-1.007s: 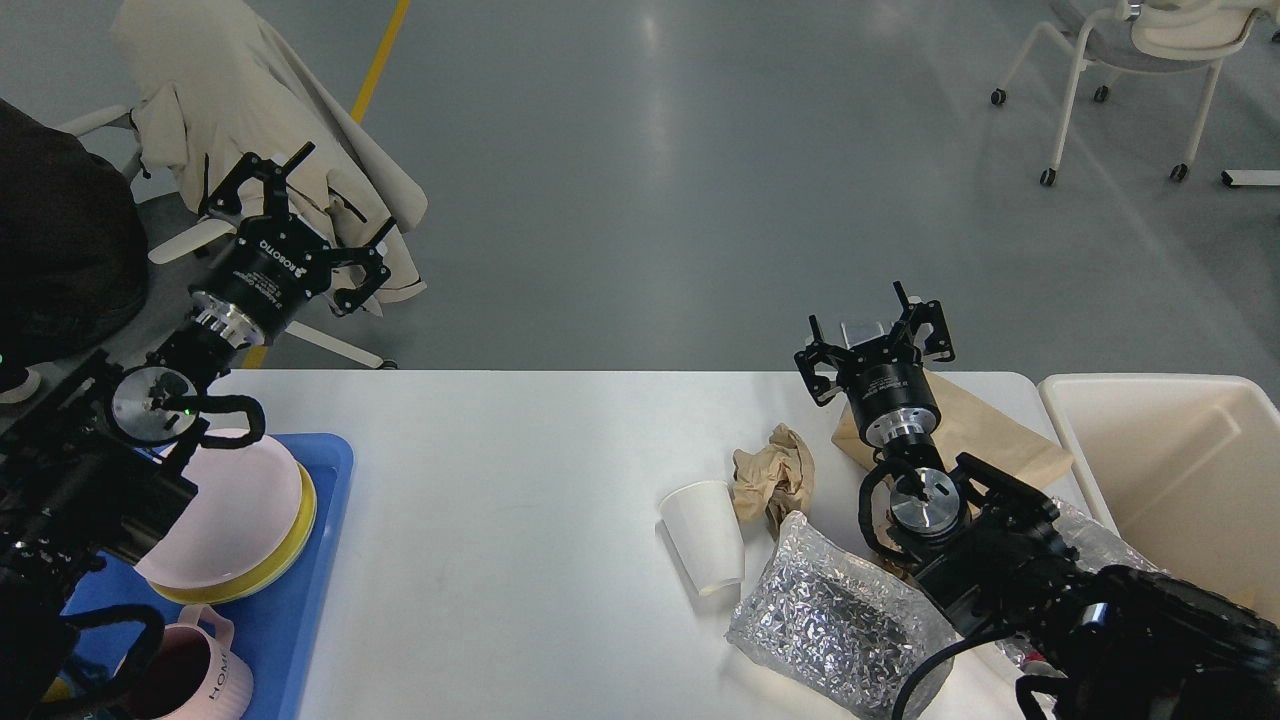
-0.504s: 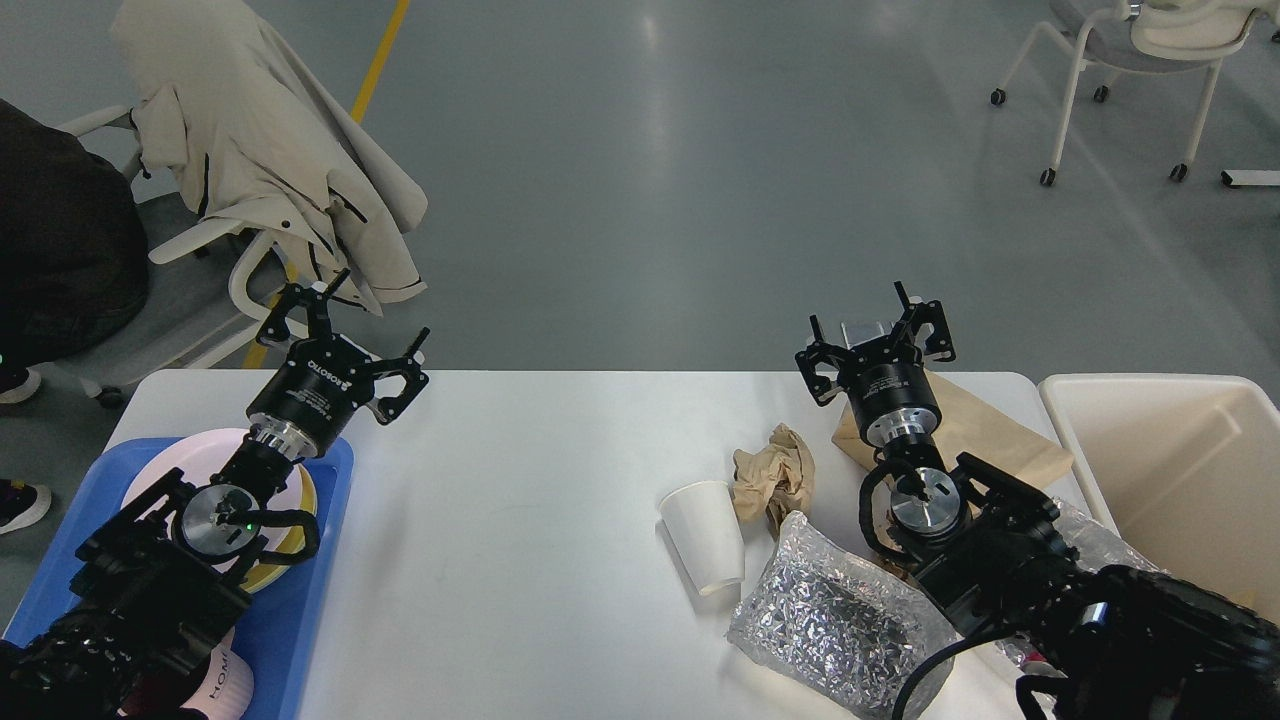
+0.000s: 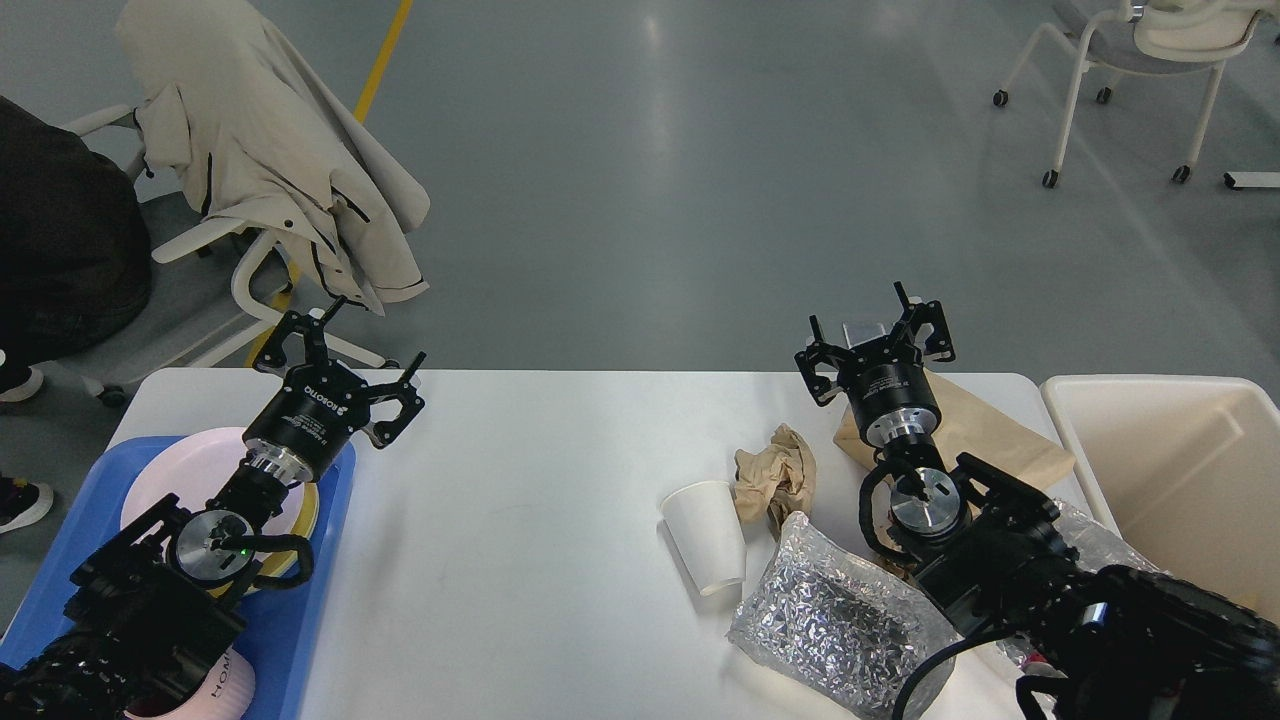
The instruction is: Tidy desktop
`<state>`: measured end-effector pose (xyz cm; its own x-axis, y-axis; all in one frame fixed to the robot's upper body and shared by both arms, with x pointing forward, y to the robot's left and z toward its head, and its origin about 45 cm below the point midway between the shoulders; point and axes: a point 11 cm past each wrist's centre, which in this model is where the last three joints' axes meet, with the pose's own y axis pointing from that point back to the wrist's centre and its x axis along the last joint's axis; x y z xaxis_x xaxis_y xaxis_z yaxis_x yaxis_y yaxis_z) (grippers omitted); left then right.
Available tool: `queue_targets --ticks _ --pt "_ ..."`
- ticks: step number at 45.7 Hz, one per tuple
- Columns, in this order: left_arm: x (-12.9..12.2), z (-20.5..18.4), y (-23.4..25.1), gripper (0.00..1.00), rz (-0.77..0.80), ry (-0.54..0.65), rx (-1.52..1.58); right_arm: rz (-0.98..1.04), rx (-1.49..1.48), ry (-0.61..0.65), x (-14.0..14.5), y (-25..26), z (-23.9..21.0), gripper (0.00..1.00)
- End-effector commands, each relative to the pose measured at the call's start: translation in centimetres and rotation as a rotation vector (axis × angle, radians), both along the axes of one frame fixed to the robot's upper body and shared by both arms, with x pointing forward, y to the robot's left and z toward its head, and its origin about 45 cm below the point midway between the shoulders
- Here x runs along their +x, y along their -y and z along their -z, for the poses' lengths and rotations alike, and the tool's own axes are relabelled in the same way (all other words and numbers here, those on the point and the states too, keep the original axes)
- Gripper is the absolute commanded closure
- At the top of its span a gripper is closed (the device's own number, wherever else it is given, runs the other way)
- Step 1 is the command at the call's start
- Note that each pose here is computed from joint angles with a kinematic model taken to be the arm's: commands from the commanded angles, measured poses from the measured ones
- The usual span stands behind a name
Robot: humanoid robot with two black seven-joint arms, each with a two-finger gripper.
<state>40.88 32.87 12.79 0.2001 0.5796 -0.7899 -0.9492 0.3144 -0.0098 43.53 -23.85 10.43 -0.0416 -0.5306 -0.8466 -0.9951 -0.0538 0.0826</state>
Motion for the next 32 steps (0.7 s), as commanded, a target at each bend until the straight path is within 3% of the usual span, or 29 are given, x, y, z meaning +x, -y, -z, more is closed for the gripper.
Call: queue_targets --ticks 1,32 --pt "0.00 -0.01 -0.04 0.00 -0.006 0.003 -0.004 -0.001 0.000 0.000 0.00 0.00 0.00 0.00" --pt "0.02 -0.02 -0.01 0.00 -0.006 0.003 -0.004 -0.001 0.000 0.000 0.00 0.00 0.00 0.00"
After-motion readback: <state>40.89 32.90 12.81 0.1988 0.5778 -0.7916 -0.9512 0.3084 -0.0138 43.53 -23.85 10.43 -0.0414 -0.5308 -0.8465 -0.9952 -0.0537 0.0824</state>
